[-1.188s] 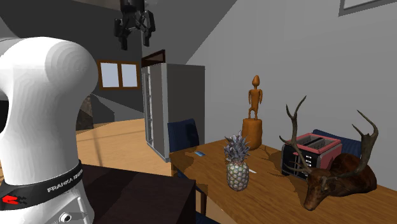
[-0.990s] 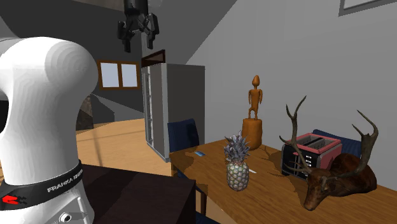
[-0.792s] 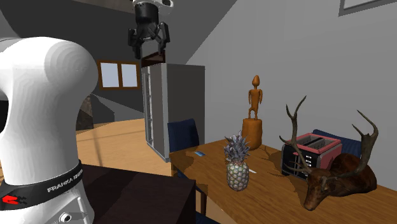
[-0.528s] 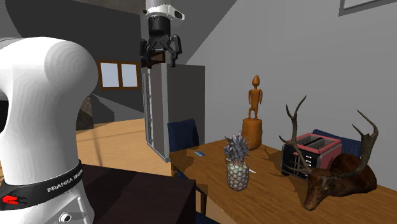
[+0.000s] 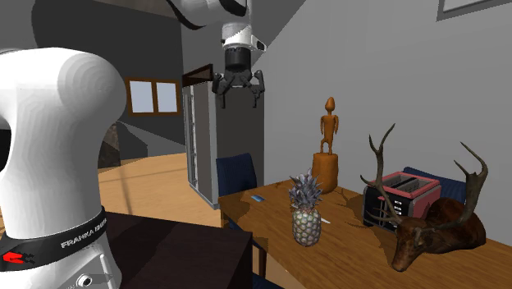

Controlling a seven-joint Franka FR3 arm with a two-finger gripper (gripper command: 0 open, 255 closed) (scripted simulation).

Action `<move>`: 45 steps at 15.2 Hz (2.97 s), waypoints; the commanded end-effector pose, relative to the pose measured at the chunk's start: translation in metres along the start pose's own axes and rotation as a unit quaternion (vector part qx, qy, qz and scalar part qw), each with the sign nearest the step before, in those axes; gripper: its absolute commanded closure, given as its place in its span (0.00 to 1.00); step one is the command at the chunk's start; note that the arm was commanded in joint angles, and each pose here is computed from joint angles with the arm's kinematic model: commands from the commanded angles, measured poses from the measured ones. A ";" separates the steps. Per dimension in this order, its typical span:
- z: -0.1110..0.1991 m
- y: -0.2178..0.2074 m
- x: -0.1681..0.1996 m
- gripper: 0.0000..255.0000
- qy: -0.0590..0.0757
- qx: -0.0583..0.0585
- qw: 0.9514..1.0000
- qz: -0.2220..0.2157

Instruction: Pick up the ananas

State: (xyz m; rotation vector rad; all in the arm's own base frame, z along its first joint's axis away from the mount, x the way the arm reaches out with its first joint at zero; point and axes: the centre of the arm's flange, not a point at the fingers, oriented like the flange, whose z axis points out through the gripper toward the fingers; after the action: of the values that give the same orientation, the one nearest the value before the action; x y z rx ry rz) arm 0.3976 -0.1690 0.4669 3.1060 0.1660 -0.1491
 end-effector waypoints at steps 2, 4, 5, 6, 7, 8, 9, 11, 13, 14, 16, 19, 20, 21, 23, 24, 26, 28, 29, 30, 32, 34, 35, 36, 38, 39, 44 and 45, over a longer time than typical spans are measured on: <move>0.021 0.029 0.022 0.00 -0.001 0.000 1.000 -0.025; 0.036 0.046 0.036 0.00 -0.001 0.001 0.999 -0.041; 0.043 0.054 0.044 0.00 -0.002 0.002 0.999 -0.049; 0.050 0.062 0.051 0.00 -0.002 0.002 0.998 -0.056; 0.058 0.070 0.059 0.00 -0.002 0.003 0.998 -0.064; 0.065 0.078 0.067 0.00 -0.003 0.003 0.997 -0.072; 0.072 0.086 0.075 0.00 -0.003 0.003 0.997 -0.080; 0.087 0.101 0.091 0.00 -0.004 0.004 0.995 -0.096; 0.102 0.116 0.108 0.00 -0.004 0.005 0.994 -0.111; 0.109 0.123 0.116 0.00 -0.005 0.006 0.993 -0.119; 0.124 0.137 0.134 0.00 -0.005 0.006 0.991 -0.135; 0.147 0.156 0.160 0.00 -0.006 0.008 0.987 -0.158; 0.154 0.163 0.169 0.00 -0.007 0.008 0.986 -0.166; 0.162 0.169 0.179 0.00 -0.007 0.009 0.985 -0.174; 0.177 0.180 0.197 0.00 -0.008 0.010 0.982 -0.189; 0.184 0.186 0.207 0.00 -0.008 0.010 0.980 -0.197; 0.199 0.197 0.226 0.00 -0.009 0.011 0.977 -0.213; 0.214 0.207 0.245 0.00 -0.009 0.012 0.974 -0.228; 0.222 0.212 0.255 0.00 -0.010 0.012 0.972 -0.236; 0.222 0.212 0.256 0.00 -0.010 0.012 0.972 -0.236; 0.233 0.212 0.257 0.00 -0.010 0.012 0.972 -0.236; 0.243 0.212 0.258 0.00 -0.010 0.012 0.972 -0.236; 0.249 0.211 0.258 0.00 -0.010 0.012 0.972 -0.236; 0.254 0.211 0.259 0.00 -0.010 0.012 0.972 -0.236; 0.262 0.211 0.259 0.00 -0.010 0.012 0.972 -0.236; 0.262 0.211 0.259 0.00 -0.010 0.012 0.972 -0.236; 0.263 0.211 0.260 1.00 -0.010 0.012 0.972 -0.236; 0.262 0.211 0.260 1.00 -0.010 0.012 0.972 -0.236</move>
State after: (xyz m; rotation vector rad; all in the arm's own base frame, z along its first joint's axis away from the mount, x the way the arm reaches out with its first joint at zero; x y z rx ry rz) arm 0.6531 -0.3596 0.1857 3.0223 0.9062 -0.1889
